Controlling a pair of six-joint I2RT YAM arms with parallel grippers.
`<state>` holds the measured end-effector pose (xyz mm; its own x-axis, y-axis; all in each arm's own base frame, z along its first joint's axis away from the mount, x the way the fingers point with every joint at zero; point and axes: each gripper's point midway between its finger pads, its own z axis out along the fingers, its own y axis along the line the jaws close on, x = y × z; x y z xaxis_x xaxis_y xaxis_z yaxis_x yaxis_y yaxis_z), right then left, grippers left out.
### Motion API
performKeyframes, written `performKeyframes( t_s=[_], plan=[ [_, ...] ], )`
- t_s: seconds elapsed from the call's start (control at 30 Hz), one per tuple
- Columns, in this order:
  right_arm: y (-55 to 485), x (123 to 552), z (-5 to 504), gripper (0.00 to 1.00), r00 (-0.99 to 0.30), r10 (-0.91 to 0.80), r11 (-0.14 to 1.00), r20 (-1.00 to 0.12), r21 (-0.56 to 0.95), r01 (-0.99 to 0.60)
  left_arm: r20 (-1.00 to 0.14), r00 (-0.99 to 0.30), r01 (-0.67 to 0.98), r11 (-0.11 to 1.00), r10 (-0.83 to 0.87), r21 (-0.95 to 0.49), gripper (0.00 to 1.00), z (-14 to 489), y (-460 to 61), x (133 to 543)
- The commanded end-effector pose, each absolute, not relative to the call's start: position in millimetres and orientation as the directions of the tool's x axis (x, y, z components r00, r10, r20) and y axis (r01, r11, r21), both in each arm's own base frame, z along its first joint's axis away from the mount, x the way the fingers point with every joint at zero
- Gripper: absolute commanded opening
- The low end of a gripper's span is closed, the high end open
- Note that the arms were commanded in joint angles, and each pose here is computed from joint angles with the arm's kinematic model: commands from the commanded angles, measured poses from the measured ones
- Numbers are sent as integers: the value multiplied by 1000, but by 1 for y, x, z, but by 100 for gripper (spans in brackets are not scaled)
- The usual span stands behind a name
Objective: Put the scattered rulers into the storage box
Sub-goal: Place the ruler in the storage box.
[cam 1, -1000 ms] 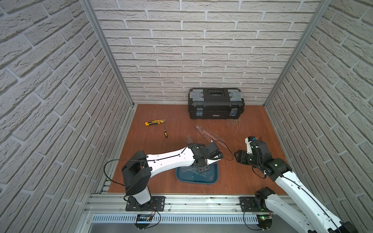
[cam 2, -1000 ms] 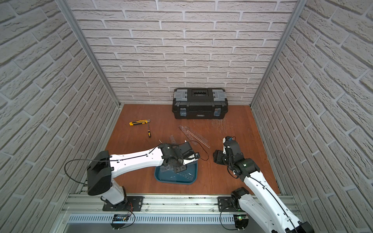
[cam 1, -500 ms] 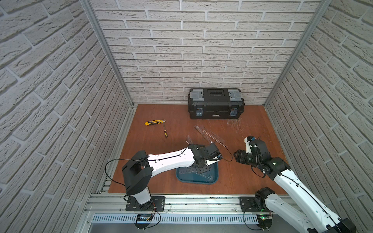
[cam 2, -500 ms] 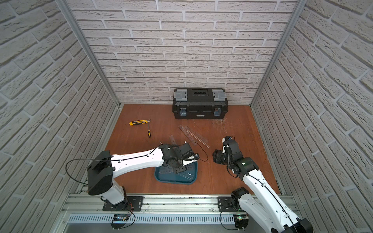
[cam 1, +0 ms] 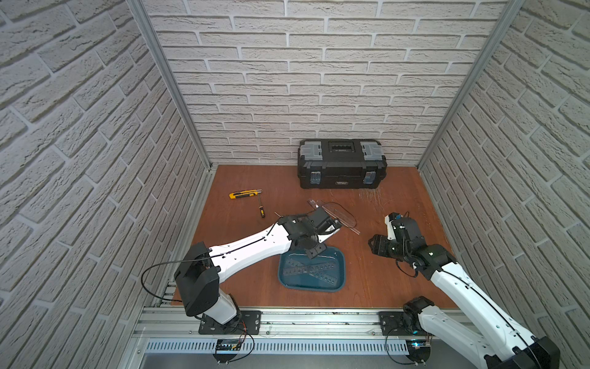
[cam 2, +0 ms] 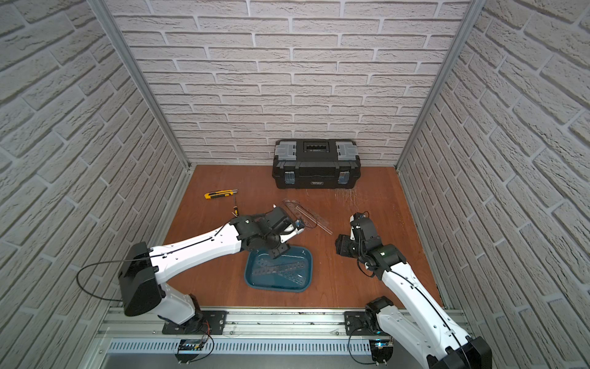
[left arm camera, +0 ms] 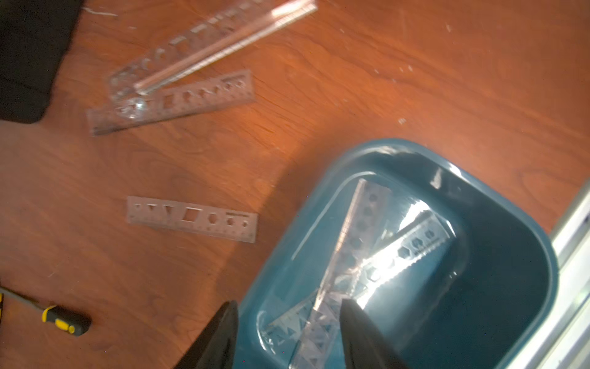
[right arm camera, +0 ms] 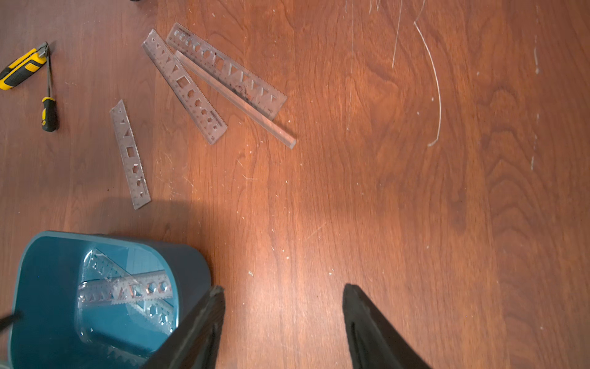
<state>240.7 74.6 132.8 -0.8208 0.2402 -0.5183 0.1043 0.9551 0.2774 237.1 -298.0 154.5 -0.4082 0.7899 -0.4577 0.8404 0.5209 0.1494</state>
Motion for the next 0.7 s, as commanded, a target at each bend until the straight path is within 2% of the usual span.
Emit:
performKeyframes(
  t_s=[0.0, 0.13, 0.3, 0.67],
  plan=[
    [81, 264, 155, 62, -789, 213, 958, -576, 282, 53, -581, -477, 781, 622, 659, 64, 56, 189, -304, 268],
    [89, 282, 159, 60, -805, 174, 965, -567, 263, 23, -604, -571, 698, 716, 556, 0, 57, 200, -294, 306],
    [107, 308, 157, 57, -832, 153, 959, -534, 284, -6, -577, -701, 579, 806, 418, -119, 57, 197, -274, 352],
    [149, 343, 123, 58, -896, 58, 961, -441, 268, -70, -440, -839, 443, 870, 319, -214, 56, 149, -243, 405]
  ],
)
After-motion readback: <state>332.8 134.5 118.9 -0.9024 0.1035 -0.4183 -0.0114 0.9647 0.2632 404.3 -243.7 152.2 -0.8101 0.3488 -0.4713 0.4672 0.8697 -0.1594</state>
